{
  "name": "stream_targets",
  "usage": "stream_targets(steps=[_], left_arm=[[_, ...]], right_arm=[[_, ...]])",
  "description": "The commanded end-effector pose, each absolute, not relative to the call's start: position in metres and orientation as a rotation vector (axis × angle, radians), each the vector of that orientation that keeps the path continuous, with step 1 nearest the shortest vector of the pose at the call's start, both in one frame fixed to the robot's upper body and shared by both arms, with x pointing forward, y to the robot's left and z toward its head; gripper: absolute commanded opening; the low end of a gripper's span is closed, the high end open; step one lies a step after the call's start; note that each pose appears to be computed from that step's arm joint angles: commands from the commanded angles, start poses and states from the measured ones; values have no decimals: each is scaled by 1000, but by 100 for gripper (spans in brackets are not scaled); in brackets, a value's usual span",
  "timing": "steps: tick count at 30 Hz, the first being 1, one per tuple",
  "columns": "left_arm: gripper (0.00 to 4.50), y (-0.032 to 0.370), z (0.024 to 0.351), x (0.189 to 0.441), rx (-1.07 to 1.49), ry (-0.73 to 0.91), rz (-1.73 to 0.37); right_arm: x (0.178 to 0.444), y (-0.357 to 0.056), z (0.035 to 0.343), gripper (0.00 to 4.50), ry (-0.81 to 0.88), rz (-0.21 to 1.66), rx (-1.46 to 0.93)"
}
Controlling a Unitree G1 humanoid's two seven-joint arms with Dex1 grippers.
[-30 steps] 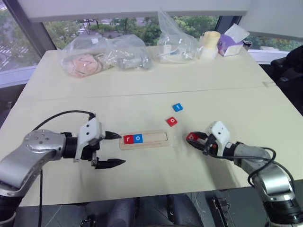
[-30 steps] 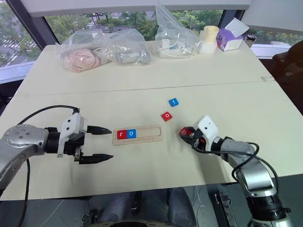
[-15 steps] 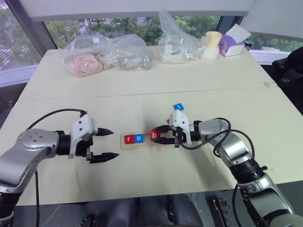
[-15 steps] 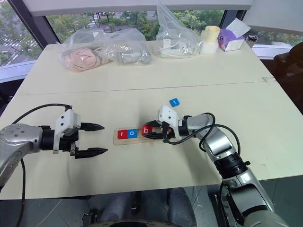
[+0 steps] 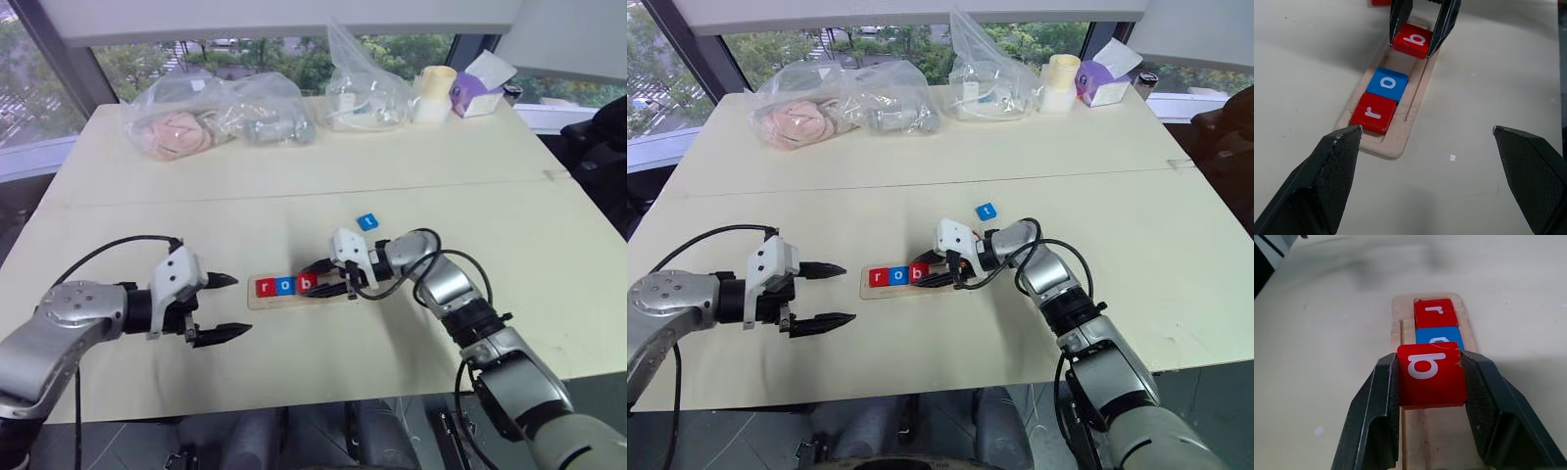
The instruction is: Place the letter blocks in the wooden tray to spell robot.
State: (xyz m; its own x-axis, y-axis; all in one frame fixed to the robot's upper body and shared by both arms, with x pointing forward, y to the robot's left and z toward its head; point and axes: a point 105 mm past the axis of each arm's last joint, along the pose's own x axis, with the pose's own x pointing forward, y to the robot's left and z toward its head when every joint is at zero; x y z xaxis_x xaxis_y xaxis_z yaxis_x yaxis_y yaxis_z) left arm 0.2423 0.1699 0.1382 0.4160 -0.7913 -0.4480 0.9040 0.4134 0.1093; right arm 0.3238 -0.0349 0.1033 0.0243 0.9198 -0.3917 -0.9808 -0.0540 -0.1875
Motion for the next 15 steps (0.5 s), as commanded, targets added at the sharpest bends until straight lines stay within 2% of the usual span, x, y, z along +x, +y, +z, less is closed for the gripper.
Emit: stream_targets(steps=[1,6,12,13,15], left_arm=[[450,168,150,243,356,293,-1067],[450,166,148,243,348,293,-1059],[450,165,147,246,345,280,-1050],[450,166,147,246,346,281,-1048],[450,166,146,247,348,280,-1046]], right_arm=[[331,-29,113,121,117,1548,-507],[335,-27,109,121,124,1552,-514],[336,-23,110,426,113,1547,-507],[337,-23,113,446,103,1536,-507],[341,-24,119,446,81,1512,-505]])
